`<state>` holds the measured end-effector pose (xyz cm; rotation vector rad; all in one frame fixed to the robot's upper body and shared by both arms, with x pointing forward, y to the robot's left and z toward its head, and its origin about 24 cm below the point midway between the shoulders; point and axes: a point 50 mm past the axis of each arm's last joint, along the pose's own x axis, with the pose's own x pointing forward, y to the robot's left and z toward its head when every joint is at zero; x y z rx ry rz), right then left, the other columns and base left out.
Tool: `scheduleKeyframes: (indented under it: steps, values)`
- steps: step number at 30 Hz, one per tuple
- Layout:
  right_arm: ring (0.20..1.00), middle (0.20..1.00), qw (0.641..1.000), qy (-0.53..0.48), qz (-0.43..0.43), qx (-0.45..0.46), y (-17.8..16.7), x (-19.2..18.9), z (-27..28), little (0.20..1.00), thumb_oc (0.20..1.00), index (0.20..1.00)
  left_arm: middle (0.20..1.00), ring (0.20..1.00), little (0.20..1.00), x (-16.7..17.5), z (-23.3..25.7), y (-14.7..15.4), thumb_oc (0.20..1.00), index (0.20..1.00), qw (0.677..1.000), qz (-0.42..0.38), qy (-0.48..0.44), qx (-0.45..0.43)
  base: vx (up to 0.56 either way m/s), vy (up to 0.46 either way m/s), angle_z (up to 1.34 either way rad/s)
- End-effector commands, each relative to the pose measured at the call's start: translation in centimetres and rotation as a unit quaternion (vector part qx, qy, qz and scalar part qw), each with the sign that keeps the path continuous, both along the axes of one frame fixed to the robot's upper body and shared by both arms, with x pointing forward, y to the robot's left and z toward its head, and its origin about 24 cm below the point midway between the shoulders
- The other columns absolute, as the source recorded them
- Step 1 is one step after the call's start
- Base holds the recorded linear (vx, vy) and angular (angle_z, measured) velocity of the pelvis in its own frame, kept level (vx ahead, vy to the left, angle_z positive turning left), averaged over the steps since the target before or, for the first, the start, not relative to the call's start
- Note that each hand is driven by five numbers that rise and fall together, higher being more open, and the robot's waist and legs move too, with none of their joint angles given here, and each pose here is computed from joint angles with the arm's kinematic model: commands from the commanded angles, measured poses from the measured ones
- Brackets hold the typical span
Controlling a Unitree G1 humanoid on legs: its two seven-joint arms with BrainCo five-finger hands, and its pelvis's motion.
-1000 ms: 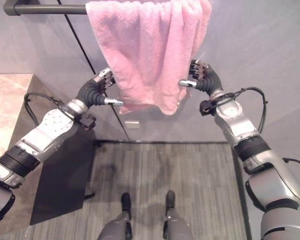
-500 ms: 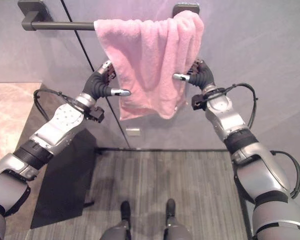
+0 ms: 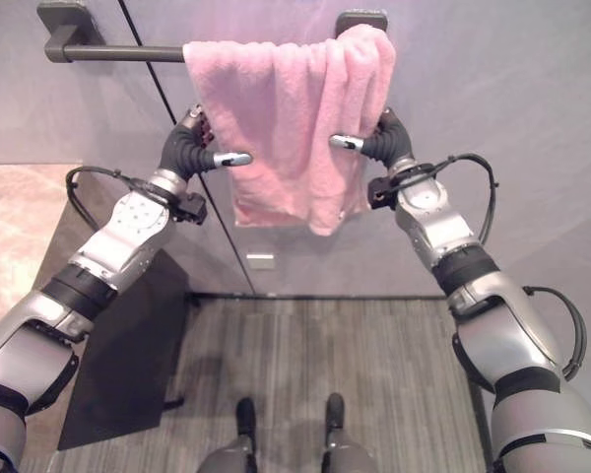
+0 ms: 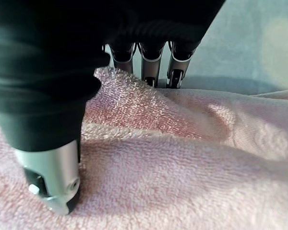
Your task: Put brush and paste in cup on sink, flatten towel.
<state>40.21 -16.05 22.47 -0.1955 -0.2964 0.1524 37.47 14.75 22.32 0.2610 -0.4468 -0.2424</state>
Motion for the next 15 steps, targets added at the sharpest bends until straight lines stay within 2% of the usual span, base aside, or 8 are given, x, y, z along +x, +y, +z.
scheduleKeyframes:
  steps: [1,2,3,4,5,6,11,15]
  values:
    - [0.645,0.645,0.995,-0.090,-0.004,0.051,0.4,0.1,6.2,0.645,0.645,0.645,1.000,1.000,1.000,0.4,4.5,0.2,1.000,1.000,0.996,0.012,-0.073,-0.039,0.00,0.000,0.00]
    - [0.470,0.470,0.994,-0.087,-0.006,0.061,0.2,0.1,6.1,0.470,0.470,0.470,1.000,1.000,1.000,0.4,4.2,-0.1,1.000,1.000,0.997,0.000,-0.064,-0.053,0.00,0.000,0.00]
    - [0.338,0.338,0.994,-0.086,-0.007,0.072,0.1,0.1,6.1,0.338,0.338,0.338,1.000,1.000,1.000,0.3,4.1,-0.3,1.000,1.000,0.996,-0.010,-0.060,-0.062,0.00,0.000,0.00]
    - [0.310,0.310,0.993,-0.086,-0.010,0.082,-0.1,0.2,6.0,0.310,0.310,0.310,0.834,0.834,0.834,0.3,4.3,-0.5,0.834,0.834,0.996,-0.015,-0.061,-0.065,0.00,0.000,0.00]
    - [0.203,0.203,0.993,-0.086,-0.012,0.086,-0.2,0.2,6.0,0.203,0.203,0.203,0.573,0.573,0.573,0.3,4.4,-0.6,0.573,0.573,0.996,-0.017,-0.062,-0.068,0.00,0.000,0.00]
    - [0.200,0.200,0.992,-0.088,-0.012,0.089,-0.2,0.1,6.0,0.200,0.200,0.200,0.200,0.200,0.200,0.2,4.5,-0.7,0.200,0.200,0.995,-0.020,-0.064,-0.072,0.00,0.000,0.00]
    - [0.200,0.200,0.990,-0.088,-0.004,0.110,-0.1,-0.3,5.0,0.200,0.200,0.200,0.200,0.200,0.200,0.0,3.7,-0.3,0.200,0.200,0.995,-0.016,-0.057,-0.082,0.00,0.000,0.00]
    - [0.200,0.200,0.990,-0.081,0.021,0.112,0.7,-1.0,3.3,0.200,0.200,0.200,0.238,0.238,0.238,-0.4,1.7,1.0,0.238,0.238,0.997,-0.005,-0.031,-0.074,0.02,0.005,0.00]
